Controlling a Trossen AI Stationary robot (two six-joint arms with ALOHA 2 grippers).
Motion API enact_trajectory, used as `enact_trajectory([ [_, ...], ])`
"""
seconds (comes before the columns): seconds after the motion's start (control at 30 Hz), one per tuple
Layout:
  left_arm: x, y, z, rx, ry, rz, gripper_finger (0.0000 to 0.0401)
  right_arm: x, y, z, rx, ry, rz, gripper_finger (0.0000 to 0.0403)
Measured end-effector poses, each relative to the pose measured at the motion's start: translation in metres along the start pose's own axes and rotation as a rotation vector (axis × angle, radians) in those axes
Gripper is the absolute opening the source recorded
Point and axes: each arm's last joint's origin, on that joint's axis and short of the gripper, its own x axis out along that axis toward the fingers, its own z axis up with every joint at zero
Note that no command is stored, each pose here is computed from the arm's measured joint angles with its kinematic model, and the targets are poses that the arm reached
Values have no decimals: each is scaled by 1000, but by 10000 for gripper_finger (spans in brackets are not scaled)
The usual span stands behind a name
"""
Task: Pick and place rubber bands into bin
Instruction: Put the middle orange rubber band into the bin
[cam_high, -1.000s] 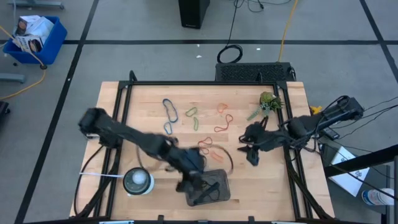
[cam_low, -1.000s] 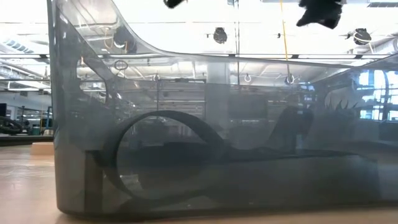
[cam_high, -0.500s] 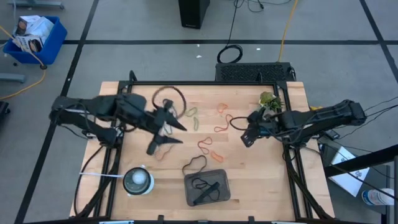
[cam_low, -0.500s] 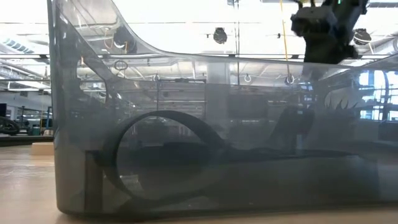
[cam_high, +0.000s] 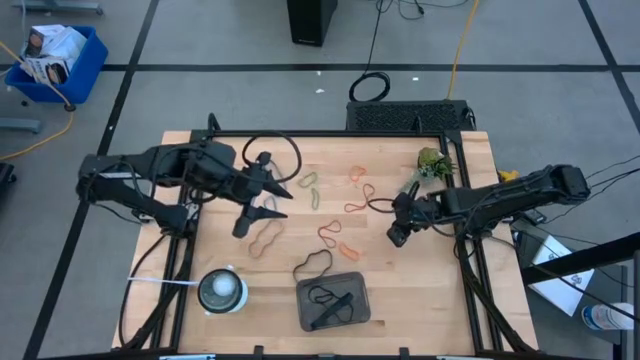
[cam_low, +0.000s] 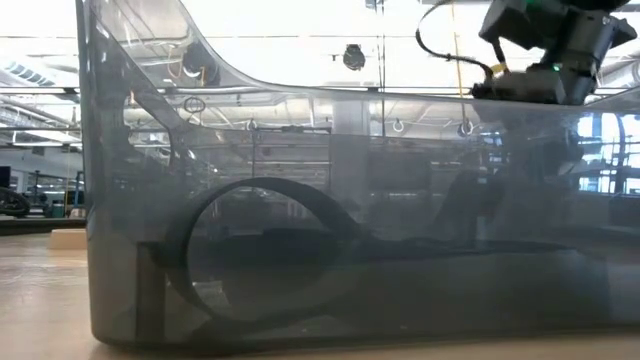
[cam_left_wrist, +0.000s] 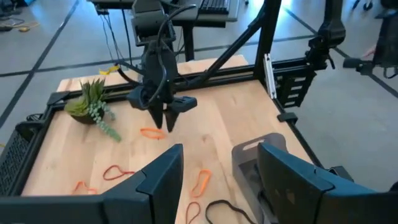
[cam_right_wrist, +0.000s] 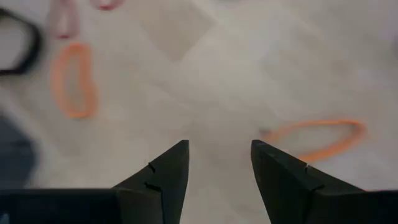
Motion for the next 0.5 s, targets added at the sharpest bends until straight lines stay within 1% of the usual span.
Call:
enact_trajectory([
  [0.1,0,2,0,-2,1,6,212,0,-7,-2,6,-2,-86,160],
  [0.17,-1,2,0,-2,0,7,212,1,-10,-3,13,16,-124,156],
  [0.37,0,2,-1,-2,5,5,212,12,-8,-2,5,34,-163,149],
  [0.43,0,2,-1,-3,5,6,212,18,-6,-2,-9,61,-160,148],
  [0.5,0,2,-1,-3,6,6,212,25,-6,-3,-13,85,-182,148],
])
